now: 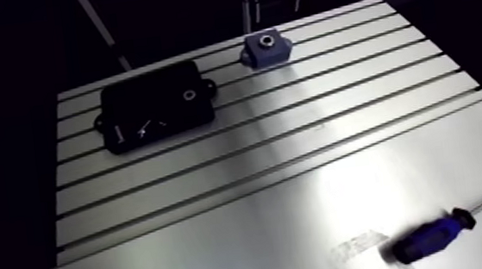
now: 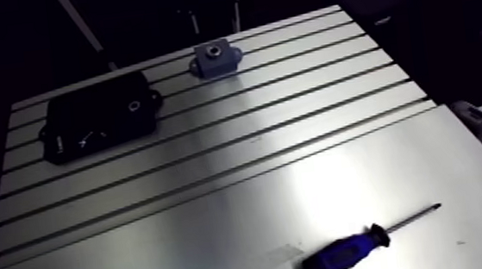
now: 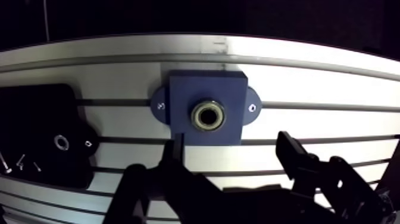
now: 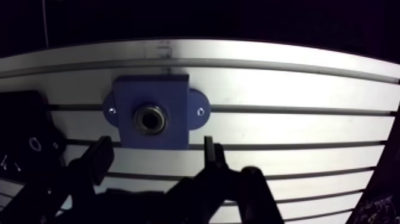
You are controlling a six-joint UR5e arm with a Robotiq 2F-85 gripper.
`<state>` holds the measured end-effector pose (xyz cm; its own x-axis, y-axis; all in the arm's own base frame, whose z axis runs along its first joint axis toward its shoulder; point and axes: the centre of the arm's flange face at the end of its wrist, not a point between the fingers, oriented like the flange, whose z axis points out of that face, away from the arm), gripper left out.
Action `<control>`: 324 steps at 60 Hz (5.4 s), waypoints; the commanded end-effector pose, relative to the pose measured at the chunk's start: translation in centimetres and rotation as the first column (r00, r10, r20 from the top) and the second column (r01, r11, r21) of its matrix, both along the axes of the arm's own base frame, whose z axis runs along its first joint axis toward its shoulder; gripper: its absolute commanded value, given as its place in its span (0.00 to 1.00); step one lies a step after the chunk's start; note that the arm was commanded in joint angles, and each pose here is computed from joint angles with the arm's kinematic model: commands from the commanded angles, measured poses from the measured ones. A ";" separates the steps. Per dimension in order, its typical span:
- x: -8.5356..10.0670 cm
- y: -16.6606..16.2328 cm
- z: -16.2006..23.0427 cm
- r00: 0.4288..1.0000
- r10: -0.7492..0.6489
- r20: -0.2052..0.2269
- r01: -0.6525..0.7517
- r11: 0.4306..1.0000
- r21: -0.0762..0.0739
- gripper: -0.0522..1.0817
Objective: Pick up the bearing and press it into the housing until flush.
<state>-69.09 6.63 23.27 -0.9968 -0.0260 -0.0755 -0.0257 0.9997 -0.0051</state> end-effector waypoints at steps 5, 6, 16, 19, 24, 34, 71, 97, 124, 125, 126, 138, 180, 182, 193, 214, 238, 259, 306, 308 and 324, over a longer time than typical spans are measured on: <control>0.3 -0.7 -0.3 0.998 0.058 0.009 -0.058 0.998 -0.013 0.96; 0.3 -0.7 -0.3 0.998 0.058 0.009 -0.058 0.998 -0.013 0.96; 0.2 -1.1 -0.5 0.998 0.070 0.011 -0.070 0.997 -0.017 0.97; 0.2 -1.0 -0.7 0.998 0.062 0.014 -0.062 0.998 -0.016 0.98; 0.2 -1.0 -0.9 0.998 0.061 0.019 -0.061 0.998 -0.016 0.99; 0.1 -1.0 -0.9 0.998 0.059 0.018 -0.059 0.998 -0.015 0.99; 0.5 -1.1 -1.8 0.999 0.043 0.030 -0.042 0.999 -0.016 0.99; 0.6 -1.2 -2.9 0.999 0.044 0.012 -0.044 0.999 -0.014 0.99; 0.5 -1.2 -3.7 0.999 0.030 0.019 -0.029 0.999 -0.026 0.99; 0.5 -1.2 -3.7 0.999 0.030 0.019 -0.029 0.999 -0.026 0.99; 0.5 -1.2 -3.8 0.999 0.028 0.019 -0.028 0.999 -0.026 0.99; 0.3 -1.2 -4.1 0.999 0.026 0.022 -0.026 0.999 -0.026 0.99; -0.1 -1.1 -4.0 1.000 0.028 0.004 -0.028 0.999 -0.022 0.99; -0.1 -1.1 -4.0 1.000 0.028 0.004 -0.028 0.999 -0.022 0.99; -0.1 -1.1 -4.0 1.000 0.029 0.005 -0.029 0.999 -0.024 0.99; 0.0 -1.1 -4.0 1.000 0.029 0.006 -0.029 0.999 -0.025 0.99; 0.0 -1.1 -4.0 1.000 0.029 0.006 -0.029 0.999 -0.020 0.99; 0.1 -1.1 -4.3 1.000 0.028 0.012 -0.028 0.999 -0.020 0.99; 0.4 -1.3 -4.7 0.999 0.028 0.019 -0.027 0.999 -0.025 0.99; 0.4 -1.3 -4.7 0.999 0.028 0.019 -0.027 0.999 -0.025 0.99; 0.5 -1.3 -4.7 0.999 0.028 0.021 -0.028 0.999 -0.020 0.99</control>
